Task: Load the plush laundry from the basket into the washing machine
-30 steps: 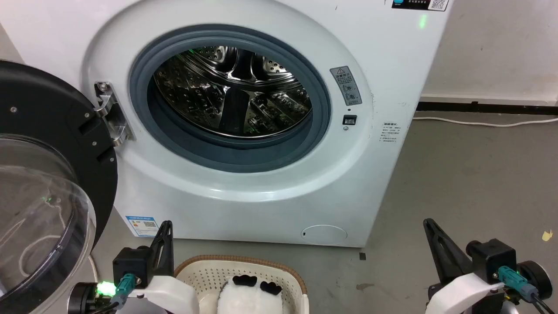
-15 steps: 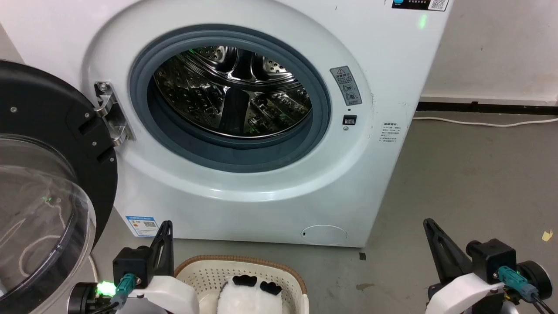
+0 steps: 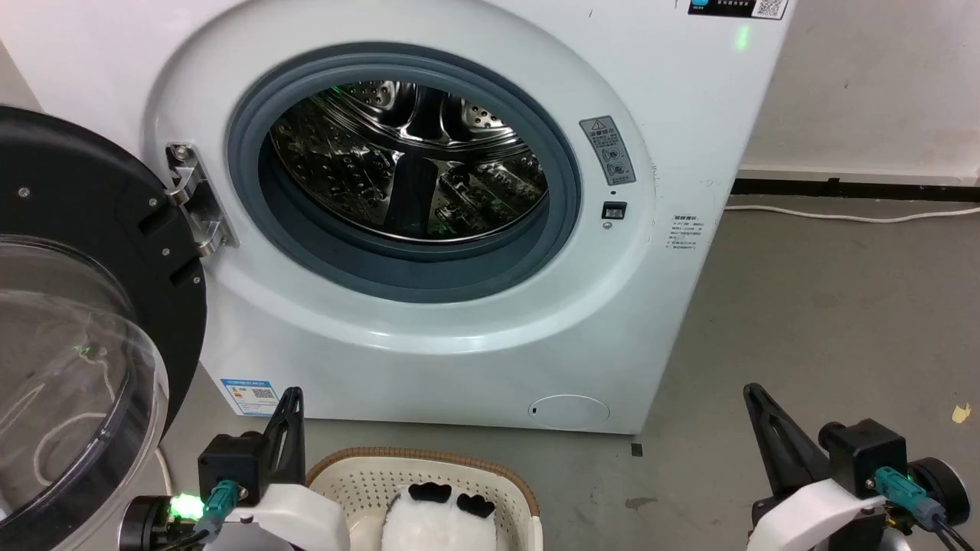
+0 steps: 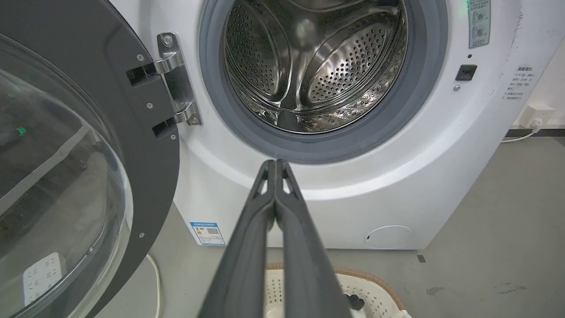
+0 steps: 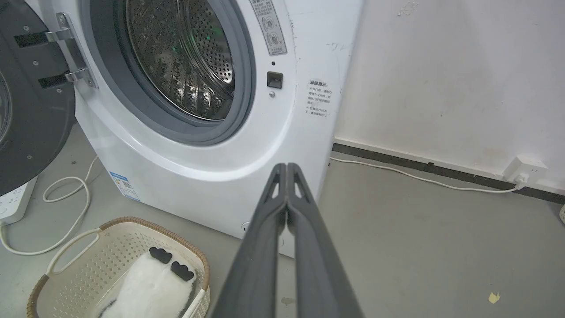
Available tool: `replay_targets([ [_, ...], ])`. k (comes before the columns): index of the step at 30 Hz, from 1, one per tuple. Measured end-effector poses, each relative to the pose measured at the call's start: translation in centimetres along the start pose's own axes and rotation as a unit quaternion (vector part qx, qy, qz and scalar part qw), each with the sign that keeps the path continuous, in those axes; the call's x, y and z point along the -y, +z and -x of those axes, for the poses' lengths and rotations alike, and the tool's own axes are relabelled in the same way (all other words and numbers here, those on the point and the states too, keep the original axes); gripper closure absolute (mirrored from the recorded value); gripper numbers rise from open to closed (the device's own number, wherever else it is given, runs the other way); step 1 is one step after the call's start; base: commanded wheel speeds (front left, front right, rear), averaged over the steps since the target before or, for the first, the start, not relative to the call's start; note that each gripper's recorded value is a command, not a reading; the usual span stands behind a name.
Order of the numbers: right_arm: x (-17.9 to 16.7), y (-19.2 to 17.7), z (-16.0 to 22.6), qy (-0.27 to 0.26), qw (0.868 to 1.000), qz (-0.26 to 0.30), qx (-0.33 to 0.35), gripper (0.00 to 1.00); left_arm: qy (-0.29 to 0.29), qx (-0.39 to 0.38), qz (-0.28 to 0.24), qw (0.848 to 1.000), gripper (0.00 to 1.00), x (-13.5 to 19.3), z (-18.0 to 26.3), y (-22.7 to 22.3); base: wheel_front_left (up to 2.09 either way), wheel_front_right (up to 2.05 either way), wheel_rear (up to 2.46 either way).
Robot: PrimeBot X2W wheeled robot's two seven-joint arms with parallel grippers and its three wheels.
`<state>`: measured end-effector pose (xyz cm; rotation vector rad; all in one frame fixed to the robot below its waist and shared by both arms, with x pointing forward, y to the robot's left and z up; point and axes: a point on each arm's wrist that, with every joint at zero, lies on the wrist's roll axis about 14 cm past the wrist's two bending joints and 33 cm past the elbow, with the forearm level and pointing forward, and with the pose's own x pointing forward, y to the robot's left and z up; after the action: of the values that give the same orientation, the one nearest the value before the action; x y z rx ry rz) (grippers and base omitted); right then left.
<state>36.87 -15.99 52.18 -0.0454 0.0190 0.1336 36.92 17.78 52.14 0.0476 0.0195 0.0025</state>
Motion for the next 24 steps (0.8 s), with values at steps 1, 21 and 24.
replay_targets([
  [1,0.0,0.0,0.0,0.000,1.000,0.000,0.000,0.00,0.000,0.000,0.000,1.000,0.00,0.0,0.0,0.0,0.00,0.00,0.00],
  [21,0.4,-0.3,0.0,-0.006,1.000,-0.008,0.002,0.00,-0.012,0.003,0.005,1.000,0.00,1.1,-0.2,-0.2,0.00,0.00,0.00],
  [24,0.5,-0.5,-0.2,-0.007,1.000,-0.012,0.001,0.00,-0.018,-0.001,0.005,1.000,0.00,1.4,-0.4,-0.6,0.00,0.00,0.00],
])
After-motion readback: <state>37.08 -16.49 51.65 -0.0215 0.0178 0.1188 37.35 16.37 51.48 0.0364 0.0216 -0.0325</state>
